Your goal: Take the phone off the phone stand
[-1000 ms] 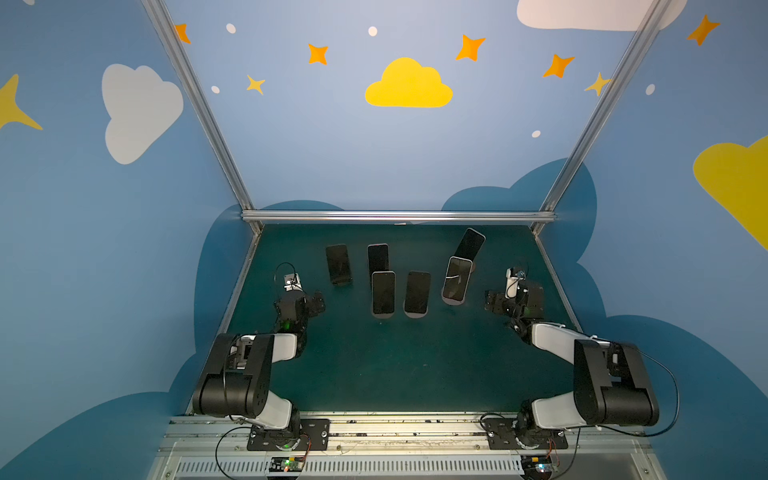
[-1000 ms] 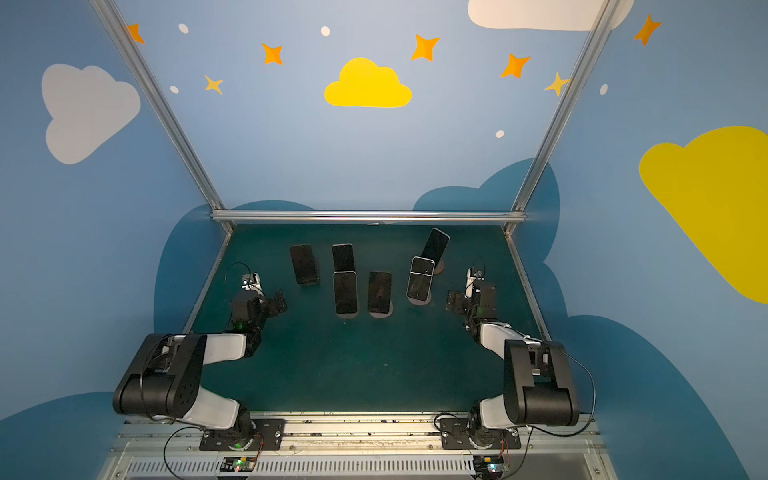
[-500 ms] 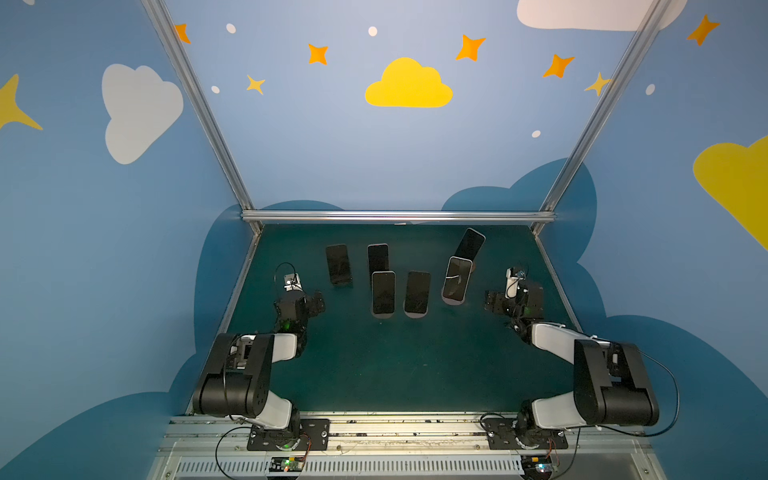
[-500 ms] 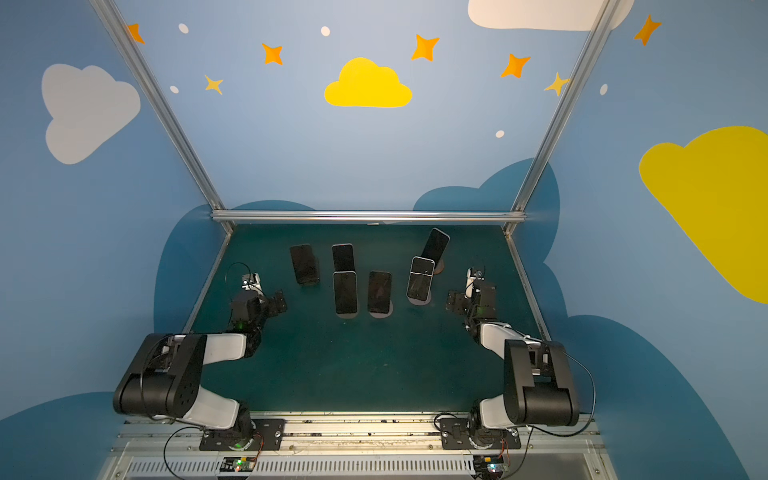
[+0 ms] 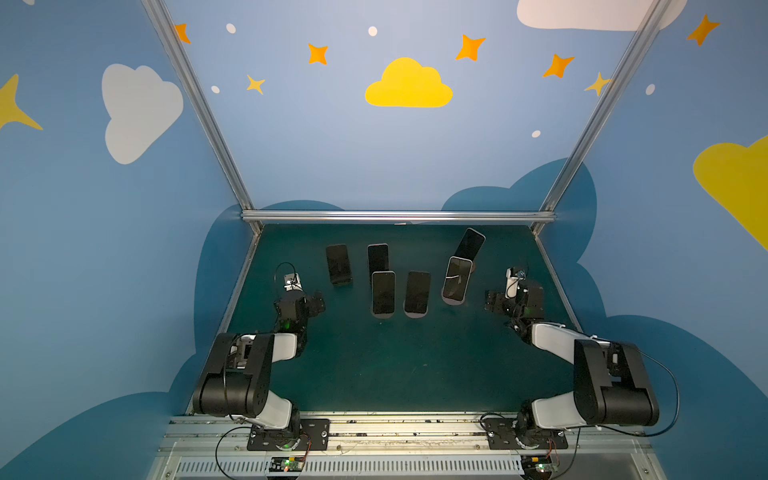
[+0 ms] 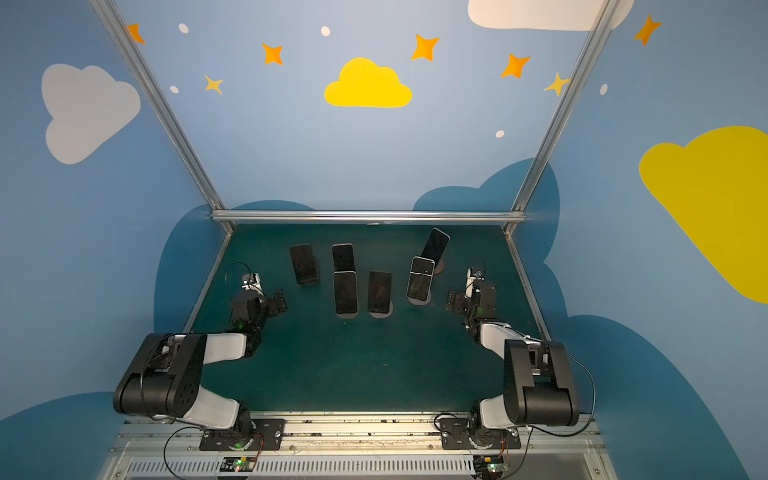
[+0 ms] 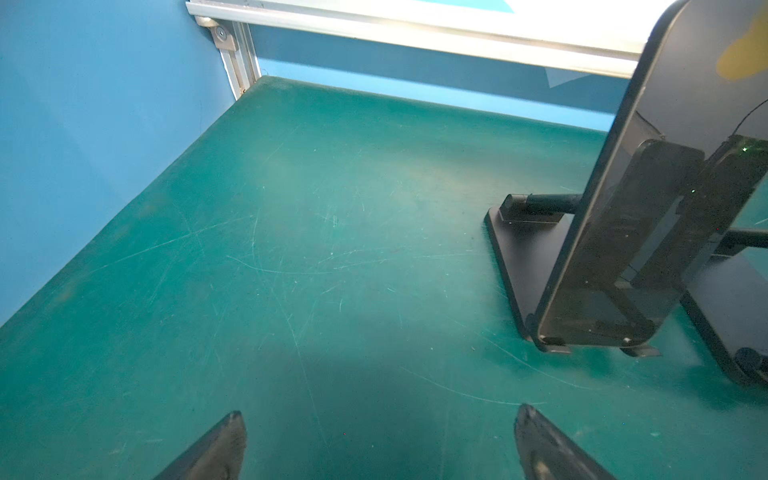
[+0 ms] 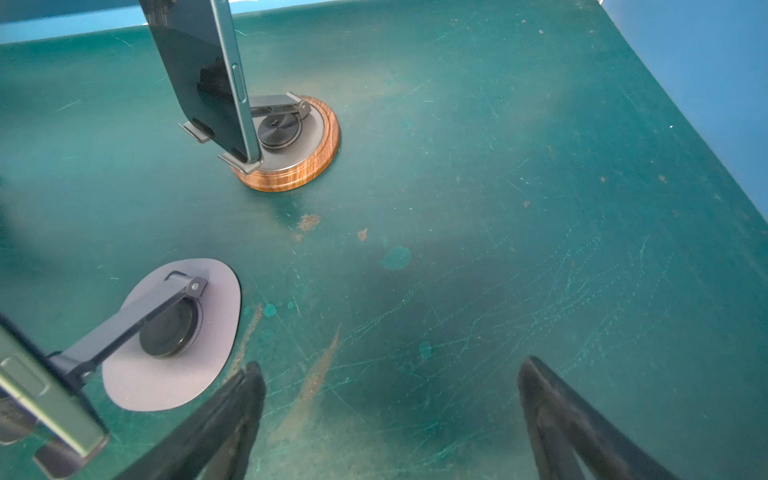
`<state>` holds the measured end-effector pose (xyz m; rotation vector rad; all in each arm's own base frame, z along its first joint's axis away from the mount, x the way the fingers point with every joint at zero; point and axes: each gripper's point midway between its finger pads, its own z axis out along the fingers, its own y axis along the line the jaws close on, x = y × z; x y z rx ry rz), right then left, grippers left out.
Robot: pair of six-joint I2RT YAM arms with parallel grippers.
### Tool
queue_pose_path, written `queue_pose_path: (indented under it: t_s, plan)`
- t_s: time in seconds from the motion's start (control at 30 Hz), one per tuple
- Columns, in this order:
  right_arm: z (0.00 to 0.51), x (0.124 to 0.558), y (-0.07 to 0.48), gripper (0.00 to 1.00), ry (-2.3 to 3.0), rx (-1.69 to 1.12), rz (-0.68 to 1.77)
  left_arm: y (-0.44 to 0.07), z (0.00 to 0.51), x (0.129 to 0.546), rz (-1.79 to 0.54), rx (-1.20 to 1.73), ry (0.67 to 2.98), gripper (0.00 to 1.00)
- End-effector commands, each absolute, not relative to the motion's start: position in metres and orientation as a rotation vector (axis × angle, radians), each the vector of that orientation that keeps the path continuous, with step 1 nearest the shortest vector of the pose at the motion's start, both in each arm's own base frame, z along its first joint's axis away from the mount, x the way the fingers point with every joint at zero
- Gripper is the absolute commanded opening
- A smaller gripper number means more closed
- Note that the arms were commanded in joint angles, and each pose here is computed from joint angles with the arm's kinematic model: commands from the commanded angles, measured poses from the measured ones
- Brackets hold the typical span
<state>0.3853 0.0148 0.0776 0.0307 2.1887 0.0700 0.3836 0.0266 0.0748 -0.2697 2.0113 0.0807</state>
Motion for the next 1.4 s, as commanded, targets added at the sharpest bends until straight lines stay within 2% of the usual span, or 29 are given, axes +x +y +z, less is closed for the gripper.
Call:
queue_pose_path:
  t_s: [0.0, 0.63, 0.7, 0.83, 0.9, 1.1, 1.2, 1.23, 1.3, 1.33, 1.37]
  plan:
    - [0.085, 0.393, 0.017, 0.95, 2.164, 0.028, 0.076, 0.028, 0.082, 0.391, 0.089, -0.268, 1.986, 1.0]
    - [0.085, 0.393, 0.016, 0.95, 2.168, 0.029, 0.096, 0.028, 0.082, 0.392, 0.057, -0.269, 1.991, 1.0]
    - [0.087, 0.393, 0.01, 0.95, 2.161, 0.074, 0.052, 0.037, 0.087, 0.391, 0.092, -0.335, 1.977, 1.0]
    - [0.11, 0.387, -0.019, 0.95, 2.16, 0.269, -0.068, 0.044, 0.122, 0.385, 0.134, -0.372, 1.973, 1.0]
    - [0.124, 0.384, -0.02, 0.95, 2.15, 0.271, -0.087, 0.047, 0.149, 0.376, 0.12, -0.422, 1.93, 1.0]
    - [0.202, 0.365, -0.014, 0.95, 2.073, 0.278, -0.093, 0.044, 0.247, 0.34, -0.065, -0.598, 1.737, 1.0]
    - [0.226, 0.349, -0.007, 0.95, 2.047, 0.431, 0.067, 0.06, 0.266, 0.306, -0.227, -0.997, 1.611, 1.0]
    - [0.228, 0.343, -0.003, 0.95, 2.048, 0.457, 0.13, 0.06, 0.274, 0.299, -0.279, -1.04, 1.58, 1.0]
    - [0.218, 0.323, -0.013, 0.97, 2.012, 0.74, 0.253, 0.061, 0.285, 0.289, -0.388, -1.094, 1.466, 1.0]
    - [0.216, 0.316, -0.013, 0.98, 1.995, 0.793, 0.329, 0.062, 0.286, 0.287, -0.451, -1.128, 1.41, 1.0]
    - [0.223, 0.317, -0.001, 0.91, 1.966, 0.682, 0.408, 0.06, 0.289, 0.287, -0.521, -1.124, 1.366, 1.0]
